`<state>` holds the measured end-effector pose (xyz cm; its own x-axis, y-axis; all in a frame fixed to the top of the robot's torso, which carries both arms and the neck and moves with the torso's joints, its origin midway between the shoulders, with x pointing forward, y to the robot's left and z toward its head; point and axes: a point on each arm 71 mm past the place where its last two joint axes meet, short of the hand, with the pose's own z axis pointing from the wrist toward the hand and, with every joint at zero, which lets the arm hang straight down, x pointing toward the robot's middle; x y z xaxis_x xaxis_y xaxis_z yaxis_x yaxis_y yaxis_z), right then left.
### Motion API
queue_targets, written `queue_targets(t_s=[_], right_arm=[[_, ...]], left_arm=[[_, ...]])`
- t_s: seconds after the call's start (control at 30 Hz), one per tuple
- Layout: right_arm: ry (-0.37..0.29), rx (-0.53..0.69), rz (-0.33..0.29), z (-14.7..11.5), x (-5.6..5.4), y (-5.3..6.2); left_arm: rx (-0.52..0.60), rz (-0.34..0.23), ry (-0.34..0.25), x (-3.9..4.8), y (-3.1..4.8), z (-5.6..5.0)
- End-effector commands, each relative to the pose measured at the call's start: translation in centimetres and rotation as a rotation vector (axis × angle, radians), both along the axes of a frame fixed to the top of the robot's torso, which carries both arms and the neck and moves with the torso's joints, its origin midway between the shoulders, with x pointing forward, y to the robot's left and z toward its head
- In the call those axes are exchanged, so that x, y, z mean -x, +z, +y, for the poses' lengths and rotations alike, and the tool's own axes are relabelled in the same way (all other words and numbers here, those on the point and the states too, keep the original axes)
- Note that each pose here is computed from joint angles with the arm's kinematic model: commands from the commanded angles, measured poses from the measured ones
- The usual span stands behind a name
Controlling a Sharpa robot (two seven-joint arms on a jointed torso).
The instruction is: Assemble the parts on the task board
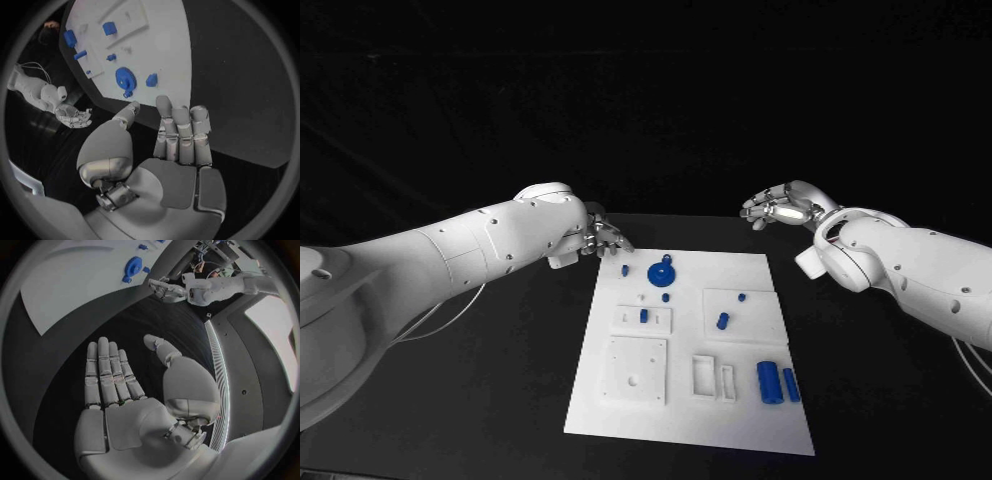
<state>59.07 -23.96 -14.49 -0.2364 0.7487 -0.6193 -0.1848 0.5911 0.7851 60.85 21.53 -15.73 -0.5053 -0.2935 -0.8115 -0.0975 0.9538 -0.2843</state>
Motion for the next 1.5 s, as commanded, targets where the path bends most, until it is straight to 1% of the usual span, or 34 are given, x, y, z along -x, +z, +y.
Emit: queue_targets(t_s=[0.03, 0.17, 0.43, 0.5, 0.6, 0.77, 0.93, 1.13, 1.2, 1.33, 1.5], right_arm=[[0.012, -0.001, -0.005, 0.3, 0.1, 0.1], [0.014, -0.001, -0.004, 0.4, 0.1, 0.1], [0.015, -0.001, -0.004, 0.5, 0.1, 0.1], [0.014, -0.001, -0.003, 0.5, 0.1, 0.1], [0.014, -0.001, -0.003, 0.5, 0.1, 0.1], [0.015, -0.001, -0.003, 0.6, 0.1, 0.1], [0.014, -0.001, -0.002, 0.5, 0.1, 0.1], [0.013, -0.001, -0.002, 0.5, 0.1, 0.0], [0.013, -0.001, -0.002, 0.5, 0.1, 0.0], [0.013, -0.001, -0.001, 0.5, 0.1, 0.0], [0.012, 0.000, -0.001, 0.5, 0.0, 0.0]], left_arm=[[-0.026, 0.055, -0.042, 0.10, -0.85, -0.4], [-0.022, 0.075, -0.048, 0.20, -1.47, -0.7], [-0.018, 0.093, -0.049, 0.20, -1.91, -0.8], [-0.017, 0.107, -0.053, 0.28, -2.02, -0.7], [-0.016, 0.114, -0.056, 0.36, -2.06, -0.7], [-0.025, 0.147, -0.075, 0.57, -2.28, -0.9], [-0.025, 0.150, -0.075, 0.64, -2.45, -0.9], [-0.022, 0.145, -0.071, 0.59, -2.46, -0.7], [-0.012, 0.136, -0.063, 0.54, -2.42, -0.7], [-0.002, 0.141, -0.054, 0.54, -2.45, -0.5], [-0.005, 0.149, -0.057, 0.58, -2.49, -0.5]])
